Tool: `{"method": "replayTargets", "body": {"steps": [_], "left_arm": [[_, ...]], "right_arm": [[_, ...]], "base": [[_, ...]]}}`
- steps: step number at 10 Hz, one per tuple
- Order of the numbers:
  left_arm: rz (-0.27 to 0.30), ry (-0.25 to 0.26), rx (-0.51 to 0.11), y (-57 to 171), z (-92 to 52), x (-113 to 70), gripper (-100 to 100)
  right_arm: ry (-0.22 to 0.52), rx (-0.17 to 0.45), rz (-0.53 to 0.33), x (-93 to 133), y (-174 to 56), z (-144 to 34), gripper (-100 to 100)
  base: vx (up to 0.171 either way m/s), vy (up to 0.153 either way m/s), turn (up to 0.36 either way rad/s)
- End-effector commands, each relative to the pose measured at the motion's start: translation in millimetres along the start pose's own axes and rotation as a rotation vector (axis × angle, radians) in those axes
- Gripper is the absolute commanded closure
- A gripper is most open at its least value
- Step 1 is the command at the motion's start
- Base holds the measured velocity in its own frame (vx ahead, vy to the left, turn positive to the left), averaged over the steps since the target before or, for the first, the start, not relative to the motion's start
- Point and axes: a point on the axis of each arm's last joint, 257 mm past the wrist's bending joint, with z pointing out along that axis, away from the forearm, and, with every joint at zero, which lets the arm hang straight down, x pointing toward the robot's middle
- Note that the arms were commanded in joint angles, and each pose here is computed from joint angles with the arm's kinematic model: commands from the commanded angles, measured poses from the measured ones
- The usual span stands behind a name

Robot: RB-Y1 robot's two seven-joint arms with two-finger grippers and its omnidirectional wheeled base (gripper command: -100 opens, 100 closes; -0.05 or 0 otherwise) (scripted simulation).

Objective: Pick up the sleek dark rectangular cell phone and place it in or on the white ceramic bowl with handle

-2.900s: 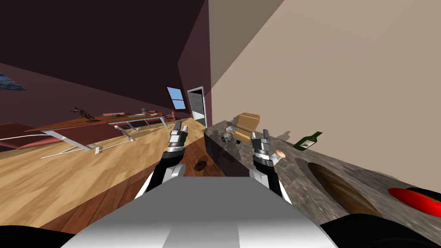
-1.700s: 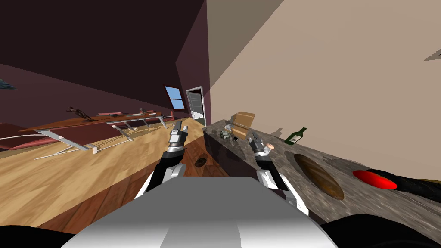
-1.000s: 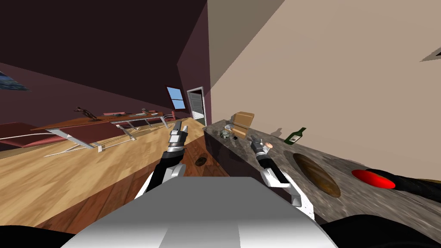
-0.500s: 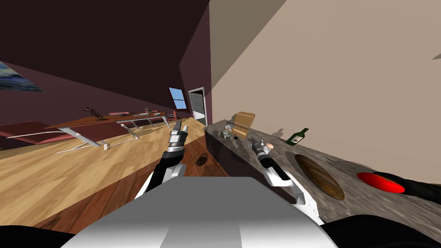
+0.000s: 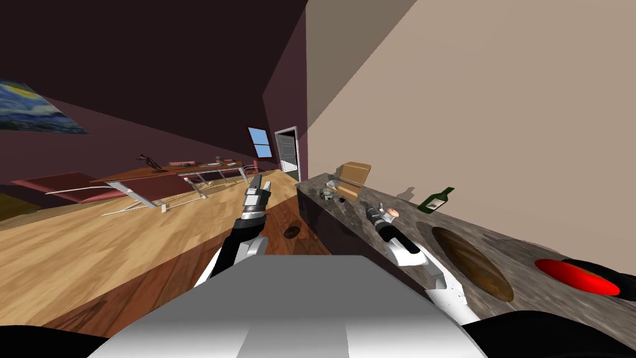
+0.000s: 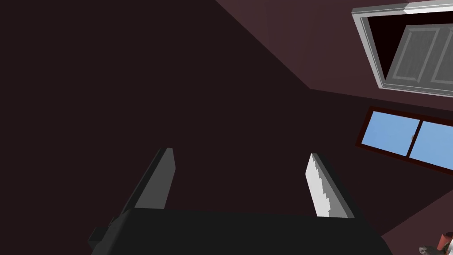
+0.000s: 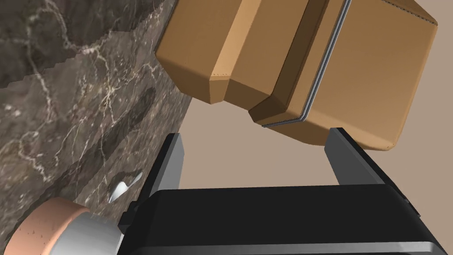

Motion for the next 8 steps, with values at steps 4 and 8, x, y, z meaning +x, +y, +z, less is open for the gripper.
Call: {"method": "replayTargets", "body": {"steps": [4,8], "left_arm": [[0.000,0.000,0.000,0.0,0.0,0.0,0],[0.000,0.000,0.000,0.0,0.0,0.0,0]], "right_arm": [[0.031,0.156,-0.066,-18.0,-39.1,5.0,-100],[0.061,0.281,-0.118,-33.4,-67.7,3.8,-100]], "base": [[0.018,0.008,0.072],[0.030,0.011,0.094]]}}
